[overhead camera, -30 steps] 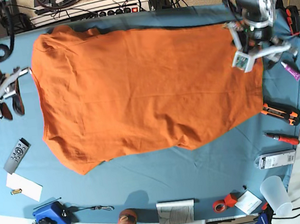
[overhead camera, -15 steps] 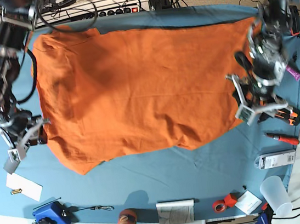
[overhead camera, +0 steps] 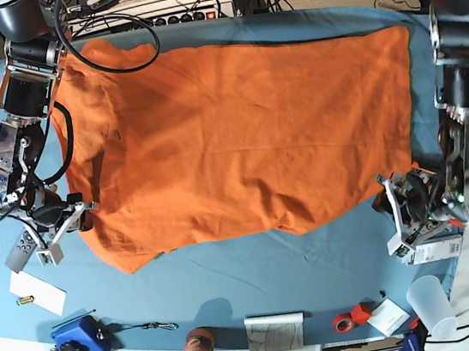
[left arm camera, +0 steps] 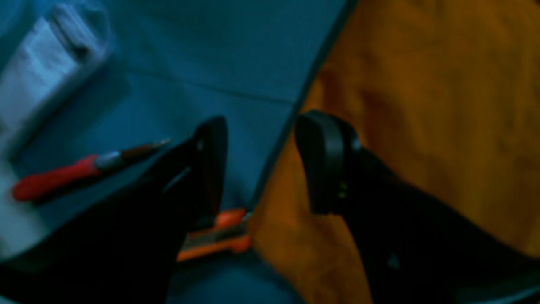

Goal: Layout the t-shirt on the table in an organized manner, then fold the t-shirt properly
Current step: 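Release the shirt and move both grippers to the shirt's hem corners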

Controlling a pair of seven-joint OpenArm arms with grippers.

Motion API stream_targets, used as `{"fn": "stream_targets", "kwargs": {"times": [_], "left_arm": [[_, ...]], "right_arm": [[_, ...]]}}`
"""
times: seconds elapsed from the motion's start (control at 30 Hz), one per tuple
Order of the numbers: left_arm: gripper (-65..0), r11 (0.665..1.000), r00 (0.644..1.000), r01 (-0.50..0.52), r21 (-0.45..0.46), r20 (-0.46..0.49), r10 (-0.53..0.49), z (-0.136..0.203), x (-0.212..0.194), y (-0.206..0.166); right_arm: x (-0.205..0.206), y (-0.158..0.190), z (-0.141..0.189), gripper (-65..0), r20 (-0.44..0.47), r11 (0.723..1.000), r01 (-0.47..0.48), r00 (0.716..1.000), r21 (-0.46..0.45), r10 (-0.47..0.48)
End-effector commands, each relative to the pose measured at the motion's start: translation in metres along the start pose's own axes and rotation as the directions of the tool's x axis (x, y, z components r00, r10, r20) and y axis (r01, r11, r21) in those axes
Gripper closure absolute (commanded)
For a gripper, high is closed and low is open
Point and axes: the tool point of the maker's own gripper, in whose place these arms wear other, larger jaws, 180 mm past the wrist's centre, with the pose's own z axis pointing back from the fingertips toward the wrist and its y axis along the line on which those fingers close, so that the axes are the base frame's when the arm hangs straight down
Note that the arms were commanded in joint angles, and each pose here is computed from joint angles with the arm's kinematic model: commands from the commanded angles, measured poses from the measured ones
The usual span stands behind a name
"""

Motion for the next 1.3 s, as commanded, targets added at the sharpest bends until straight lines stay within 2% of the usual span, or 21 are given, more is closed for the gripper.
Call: {"fn": "stream_targets", "kwargs": {"times": [0.0, 0.17, 0.27, 0.4, 0.47, 0.6, 0.63, 0.73, 0.9, 1.17, 1.27], "left_arm": [[-29.6, 1.0, 0.999, -0.002, -0.001, 0.05, 0.002, 0.008, 0.021, 0.009], [-29.6, 0.996, 0.998, -0.064, -0.058, -0.01, 0.063, -0.013, 0.007, 0.003], [-29.6, 0.994, 0.998, -0.064, -0.088, -0.032, 0.062, -0.019, -0.003, -0.004], [-29.3, 0.994, 0.995, -0.074, -0.079, -0.071, 0.068, -0.022, -0.014, -0.002], [-24.4, 0.994, 0.994, -0.079, -0.079, -0.081, 0.072, -0.023, -0.017, -0.003], [-2.0, 0.986, 0.989, -0.113, -0.123, -0.114, 0.099, -0.023, -0.025, -0.013], [0.0, 0.983, 0.987, -0.122, -0.141, -0.123, 0.105, -0.022, -0.026, -0.016], [0.0, 0.966, 0.981, -0.165, -0.199, -0.129, 0.142, -0.02, -0.023, -0.027], [0.0, 0.93, 0.978, -0.207, -0.303, -0.073, 0.194, -0.009, 0.003, -0.04], [0.0, 0.904, 0.982, -0.182, -0.386, -0.03, 0.185, 0.019, 0.045, -0.051], [0.0, 0.892, 0.987, -0.145, -0.428, -0.003, 0.159, 0.029, 0.057, -0.063]], "right_arm": [[0.024, -0.005, 0.008, -20.4, 0.065, 1.0, -0.008, 0.998, -0.01, 0.008], [0.02, -0.006, 0.008, -20.4, 0.04, 1.0, -0.007, 0.999, -0.01, 0.008], [0.018, -0.007, 0.009, -20.4, 0.029, 1.0, -0.008, 1.0, -0.012, 0.009], [0.018, -0.006, 0.009, -20.4, 0.029, 1.0, -0.009, 1.0, -0.011, 0.009], [0.018, -0.006, 0.009, -20.4, 0.029, 1.0, -0.008, 1.0, -0.011, 0.008], [0.018, -0.006, 0.009, -20.4, 0.029, 1.0, -0.009, 1.0, -0.011, 0.009], [0.018, -0.006, 0.009, -20.4, 0.029, 1.0, -0.008, 1.0, -0.011, 0.009], [0.018, -0.006, 0.009, -20.4, 0.032, 1.0, -0.009, 0.999, -0.011, 0.009], [0.019, -0.006, 0.009, -20.4, 0.033, 1.0, -0.009, 0.999, -0.011, 0.009], [0.019, -0.006, 0.009, -20.4, 0.032, 1.0, -0.009, 0.999, -0.011, 0.009], [0.018, -0.006, 0.009, -20.4, 0.032, 1.0, -0.008, 0.999, -0.011, 0.009]]}}
